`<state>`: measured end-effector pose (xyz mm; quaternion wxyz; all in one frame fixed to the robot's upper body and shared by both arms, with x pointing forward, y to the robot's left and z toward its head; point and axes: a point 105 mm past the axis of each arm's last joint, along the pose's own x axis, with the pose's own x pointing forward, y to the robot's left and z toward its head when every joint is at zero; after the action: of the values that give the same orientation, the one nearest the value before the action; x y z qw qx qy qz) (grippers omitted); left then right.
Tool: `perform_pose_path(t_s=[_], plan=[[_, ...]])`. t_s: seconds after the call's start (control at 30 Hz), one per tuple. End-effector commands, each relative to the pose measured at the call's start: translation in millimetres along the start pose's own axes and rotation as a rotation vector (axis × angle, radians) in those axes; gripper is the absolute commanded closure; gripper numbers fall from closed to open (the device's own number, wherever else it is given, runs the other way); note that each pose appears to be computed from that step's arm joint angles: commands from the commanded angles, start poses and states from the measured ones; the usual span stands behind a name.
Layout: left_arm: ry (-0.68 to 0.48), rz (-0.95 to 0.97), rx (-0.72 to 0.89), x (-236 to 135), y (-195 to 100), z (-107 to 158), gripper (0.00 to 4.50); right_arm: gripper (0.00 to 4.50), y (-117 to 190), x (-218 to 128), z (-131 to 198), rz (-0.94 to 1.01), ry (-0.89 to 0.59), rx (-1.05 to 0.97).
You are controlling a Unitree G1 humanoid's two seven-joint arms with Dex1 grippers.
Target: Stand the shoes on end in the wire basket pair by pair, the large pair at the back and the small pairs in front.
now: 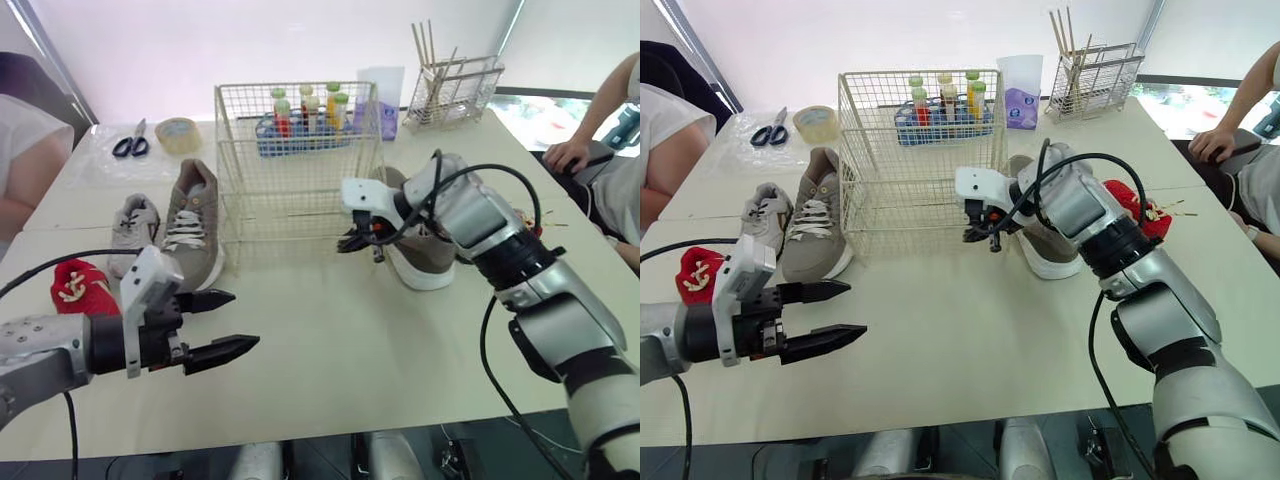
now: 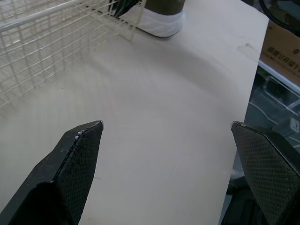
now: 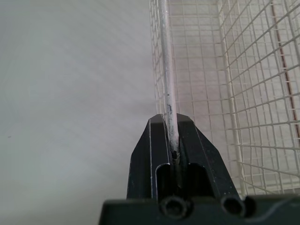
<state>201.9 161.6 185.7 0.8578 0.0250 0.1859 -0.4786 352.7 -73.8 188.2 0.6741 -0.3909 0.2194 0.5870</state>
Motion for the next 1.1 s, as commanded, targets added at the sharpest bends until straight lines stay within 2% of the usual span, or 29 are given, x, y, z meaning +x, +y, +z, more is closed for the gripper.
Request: perform_pose_path(t_s=[0.03,0.3,0.83,0.93,1.0,1.1], plan=[[-0.033,-0.011,0.045,-1,-2,9,0.0,4.46,19,-8,6,0.029,-0.036,0.019],[-0.028,-0.054,0.05,5,1,10,0.0,4.46,44,-4,15,0.059,-0.078,0.037],[-0.028,-0.073,0.039,11,-1,5,0.0,4.46,46,1,16,0.013,-0.04,-0.103],[-0.028,-0.074,0.036,11,-1,4,0.0,3.51,48,1,16,0.012,-0.041,-0.107],[-0.028,-0.075,0.035,12,-2,4,0.0,2.71,49,0,18,0.015,-0.047,-0.105],[-0.026,-0.076,0.034,12,-2,4,0.0,1.07,46,-7,26,-0.01,-0.079,-0.087]])
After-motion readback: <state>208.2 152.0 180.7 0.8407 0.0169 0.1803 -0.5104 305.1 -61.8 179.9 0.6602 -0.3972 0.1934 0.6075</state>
